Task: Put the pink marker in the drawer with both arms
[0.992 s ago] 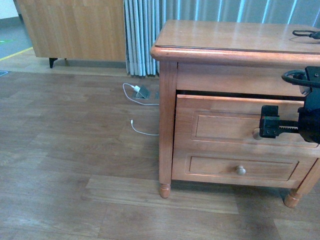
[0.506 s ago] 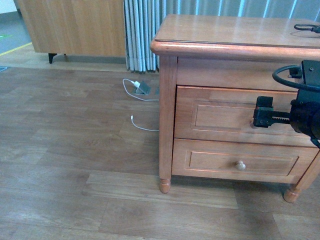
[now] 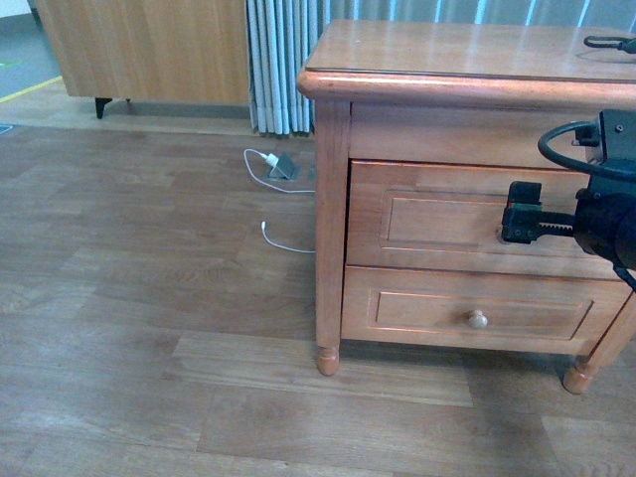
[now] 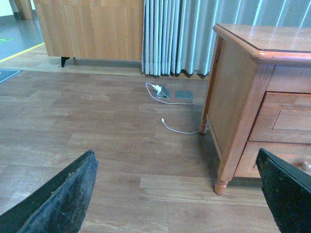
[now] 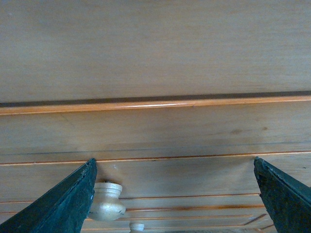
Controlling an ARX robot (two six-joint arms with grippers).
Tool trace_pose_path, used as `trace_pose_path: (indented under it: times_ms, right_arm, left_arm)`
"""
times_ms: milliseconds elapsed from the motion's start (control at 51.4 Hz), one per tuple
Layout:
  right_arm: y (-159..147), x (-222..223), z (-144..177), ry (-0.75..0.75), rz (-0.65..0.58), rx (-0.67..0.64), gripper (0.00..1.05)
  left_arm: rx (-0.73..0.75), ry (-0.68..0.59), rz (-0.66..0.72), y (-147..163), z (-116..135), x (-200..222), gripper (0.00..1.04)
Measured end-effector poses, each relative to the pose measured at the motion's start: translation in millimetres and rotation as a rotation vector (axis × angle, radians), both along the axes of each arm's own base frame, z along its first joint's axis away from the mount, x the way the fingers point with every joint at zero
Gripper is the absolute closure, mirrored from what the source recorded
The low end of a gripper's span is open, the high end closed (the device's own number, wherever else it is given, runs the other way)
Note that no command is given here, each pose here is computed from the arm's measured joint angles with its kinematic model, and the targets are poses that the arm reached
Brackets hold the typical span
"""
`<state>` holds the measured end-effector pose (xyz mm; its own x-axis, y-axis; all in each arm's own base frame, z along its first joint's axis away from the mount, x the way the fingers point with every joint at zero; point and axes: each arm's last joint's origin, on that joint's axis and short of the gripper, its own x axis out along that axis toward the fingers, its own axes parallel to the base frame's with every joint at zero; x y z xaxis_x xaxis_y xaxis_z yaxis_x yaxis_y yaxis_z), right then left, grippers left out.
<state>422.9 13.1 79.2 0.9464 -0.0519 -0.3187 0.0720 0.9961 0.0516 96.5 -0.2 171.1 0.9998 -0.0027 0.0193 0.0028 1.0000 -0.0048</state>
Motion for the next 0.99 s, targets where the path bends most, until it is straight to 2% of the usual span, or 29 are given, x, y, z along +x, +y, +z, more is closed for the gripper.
trace_pose_path:
  times_ms: [175,389,992]
  right_arm:
    - [-1.2,-12.6,2.7,0.031,-0.001,0.004,0.08]
    - [-2.4,-44.4,25.9,0.066,0.03,0.035,0.08]
    - [-34.7,-215.6,108.0,0.116,0.154,0.177,0.08]
  left_arm:
    - [0.0,0.0,0.0,0.0,0.0,0.0,0.06]
    - [0.0,0.0,0.0,0.0,0.0,0.0,0.06]
    - [0.0,0.0,0.0,0.0,0.0,0.0,0.06]
